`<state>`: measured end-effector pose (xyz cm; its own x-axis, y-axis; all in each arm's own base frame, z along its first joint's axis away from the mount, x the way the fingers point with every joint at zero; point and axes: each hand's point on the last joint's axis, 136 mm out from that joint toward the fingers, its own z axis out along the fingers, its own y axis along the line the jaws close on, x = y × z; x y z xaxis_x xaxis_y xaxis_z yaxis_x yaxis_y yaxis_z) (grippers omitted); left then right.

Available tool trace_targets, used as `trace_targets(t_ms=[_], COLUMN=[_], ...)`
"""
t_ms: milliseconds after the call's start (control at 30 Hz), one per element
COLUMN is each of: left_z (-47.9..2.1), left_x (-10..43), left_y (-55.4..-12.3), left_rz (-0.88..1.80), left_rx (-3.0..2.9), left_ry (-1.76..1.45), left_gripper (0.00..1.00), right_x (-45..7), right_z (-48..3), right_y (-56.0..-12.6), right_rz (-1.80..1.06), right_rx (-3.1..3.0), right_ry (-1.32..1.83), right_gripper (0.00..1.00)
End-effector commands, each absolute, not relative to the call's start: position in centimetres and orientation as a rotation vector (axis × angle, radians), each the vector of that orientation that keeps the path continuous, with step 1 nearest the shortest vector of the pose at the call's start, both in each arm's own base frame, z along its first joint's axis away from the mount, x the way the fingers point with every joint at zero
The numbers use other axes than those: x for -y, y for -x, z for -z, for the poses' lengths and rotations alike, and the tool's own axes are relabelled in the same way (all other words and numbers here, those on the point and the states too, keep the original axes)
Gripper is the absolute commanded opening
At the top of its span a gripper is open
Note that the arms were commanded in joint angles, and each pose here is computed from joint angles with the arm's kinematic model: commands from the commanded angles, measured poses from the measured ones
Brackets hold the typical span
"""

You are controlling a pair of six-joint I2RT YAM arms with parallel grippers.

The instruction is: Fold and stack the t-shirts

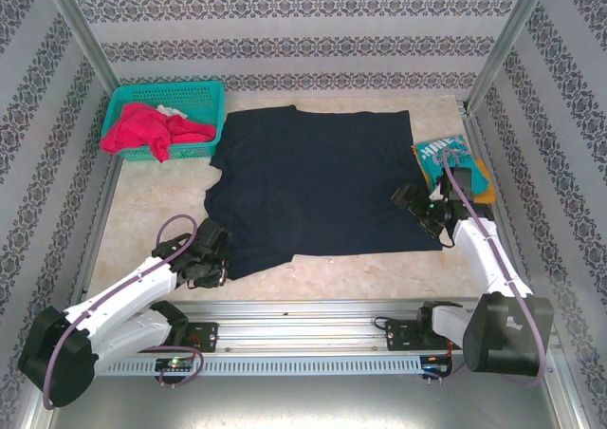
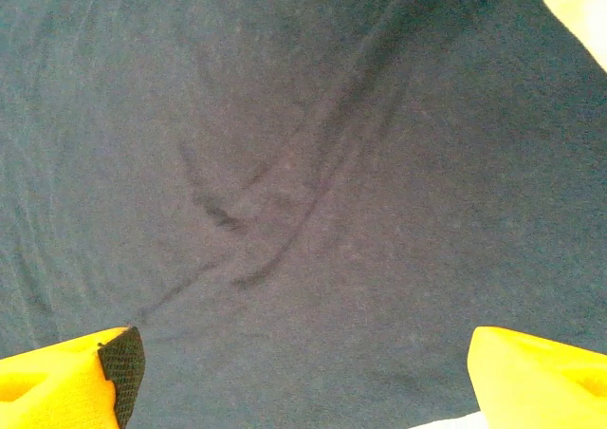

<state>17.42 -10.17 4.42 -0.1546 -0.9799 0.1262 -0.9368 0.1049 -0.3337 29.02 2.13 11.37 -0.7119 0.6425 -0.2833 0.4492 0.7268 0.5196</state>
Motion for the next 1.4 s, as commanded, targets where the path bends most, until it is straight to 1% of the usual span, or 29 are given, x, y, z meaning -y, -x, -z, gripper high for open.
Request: trace_targets(t_ms=[0,67,100,267,533,633,700,767,1000,1267,1367], left_z=[-4.7,-4.3,-4.3,-5.4,-5.8,-5.8,-5.9,-5.9,-5.7,-5.9,-6.0], left_x=[10.1,10.3,10.4,9.8,9.4,9.4,9.3,9.4,9.5,9.7,9.7], left_y=[-16.6,-16.6,-16.6,-16.1,-15.9,-16.0,-16.2,-16.3,-16.6,-17.2,-17.4], left_rz=[0.482,0.504,0.509,0.484,0.497,0.501,0.503,0.510,0.523,0.532,0.534], left_rx=[-2.253,-2.247,-2.246,-2.233,-2.194,-2.187,-2.175,-2.166,-2.152,-2.154,-2.152], left_ry=[1.983,1.995,2.002,2.009,2.031,2.033,2.033,2.035,2.046,2.039,2.035], left_gripper=[0.10,0.01,0.00,0.00,0.00,0.00,0.00,0.00,0.00,0.00,0.00], right_x=[-0.8,0.1,0.7,2.9,4.7,4.4,4.3,4.6,6.0,6.7,6.7], right_z=[-10.2,-9.5,-9.1,-7.7,-5.5,-4.7,-4.3,-3.8,-2.6,-1.4,-0.9], right_y=[-27.4,-26.7,-26.2,-24.2,-23.7,-23.3,-22.7,-22.2,-22.9,-22.8,-22.9], right_rz=[-0.509,-0.489,-0.476,-0.401,-0.446,-0.499,-0.492,-0.464,-0.460,-0.423,-0.418], right_rx=[-2.487,-2.468,-2.457,-2.426,-2.453,-2.505,-2.527,-2.522,-2.492,-2.498,-2.506], right_ry=[-0.964,-1.066,-1.125,-1.300,-1.387,-1.430,-1.454,-1.476,-1.536,-1.603,-1.614], right_gripper=[0.88,0.87,0.87,0.84,0.69,0.65,0.64,0.61,0.50,0.45,0.39])
